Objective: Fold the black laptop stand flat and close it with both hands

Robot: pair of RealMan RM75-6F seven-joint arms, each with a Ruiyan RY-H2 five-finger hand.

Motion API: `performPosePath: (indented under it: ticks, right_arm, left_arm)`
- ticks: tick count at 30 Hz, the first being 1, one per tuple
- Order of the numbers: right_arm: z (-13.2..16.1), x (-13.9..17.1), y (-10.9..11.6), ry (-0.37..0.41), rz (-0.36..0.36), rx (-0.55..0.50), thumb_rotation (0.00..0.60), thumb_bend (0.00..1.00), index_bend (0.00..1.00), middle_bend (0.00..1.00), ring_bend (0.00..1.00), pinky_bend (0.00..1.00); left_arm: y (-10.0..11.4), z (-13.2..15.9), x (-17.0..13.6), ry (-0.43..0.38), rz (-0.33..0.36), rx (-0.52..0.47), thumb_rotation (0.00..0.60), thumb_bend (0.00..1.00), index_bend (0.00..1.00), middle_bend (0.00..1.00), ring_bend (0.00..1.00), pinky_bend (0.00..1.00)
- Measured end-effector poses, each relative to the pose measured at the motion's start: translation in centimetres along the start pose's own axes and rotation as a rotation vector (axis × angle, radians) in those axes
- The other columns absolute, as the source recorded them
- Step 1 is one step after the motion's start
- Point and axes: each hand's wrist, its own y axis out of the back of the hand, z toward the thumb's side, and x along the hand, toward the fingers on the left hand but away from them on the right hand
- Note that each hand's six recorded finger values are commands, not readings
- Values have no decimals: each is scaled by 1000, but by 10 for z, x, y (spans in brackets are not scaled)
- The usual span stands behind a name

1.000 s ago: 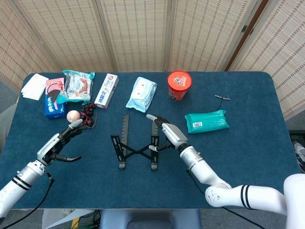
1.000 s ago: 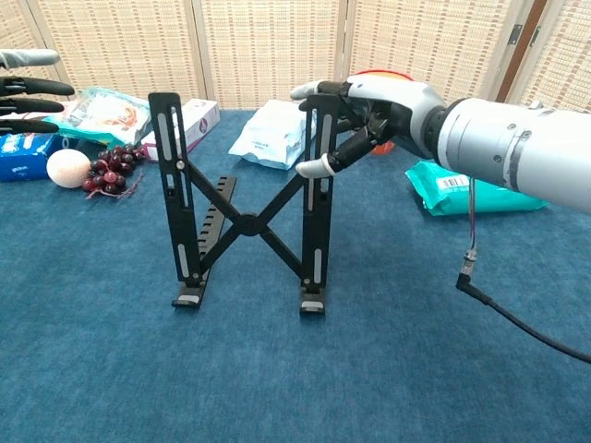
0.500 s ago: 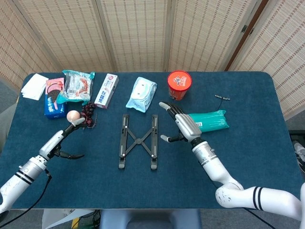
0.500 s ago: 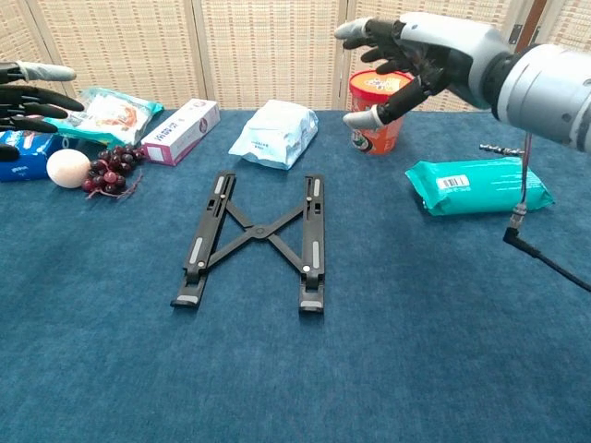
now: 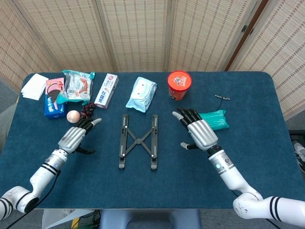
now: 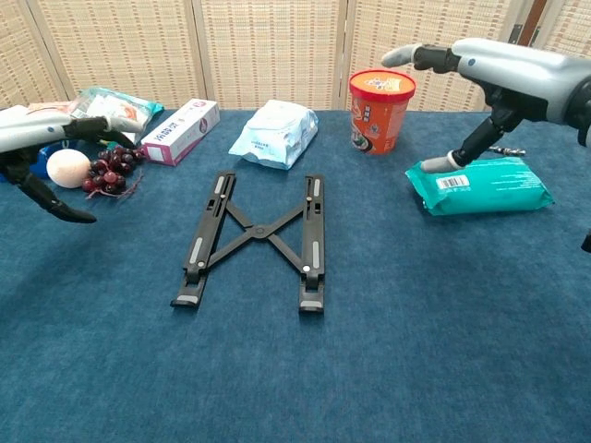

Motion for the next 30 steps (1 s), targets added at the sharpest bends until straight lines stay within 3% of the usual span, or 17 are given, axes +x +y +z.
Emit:
performPosePath:
  ticks: [8, 18, 30]
  right_arm:
    - [4, -1, -24, -20, 46, 73, 600, 58, 0, 0, 0, 55]
    - [16, -17, -61, 4, 91, 152, 600, 57, 0, 0, 0, 55]
    - [35, -35, -83, 44, 72, 222, 600, 50, 0, 0, 0, 34]
  left_arm:
    - [-24, 15, 32, -11, -6, 80, 600, 120, 17, 113, 72, 65]
    - [-35, 25, 51, -10, -13, 66, 600, 120, 11, 109, 72, 65]
    - [-44, 36, 69, -13, -24, 39, 600, 120, 1, 109, 72, 65]
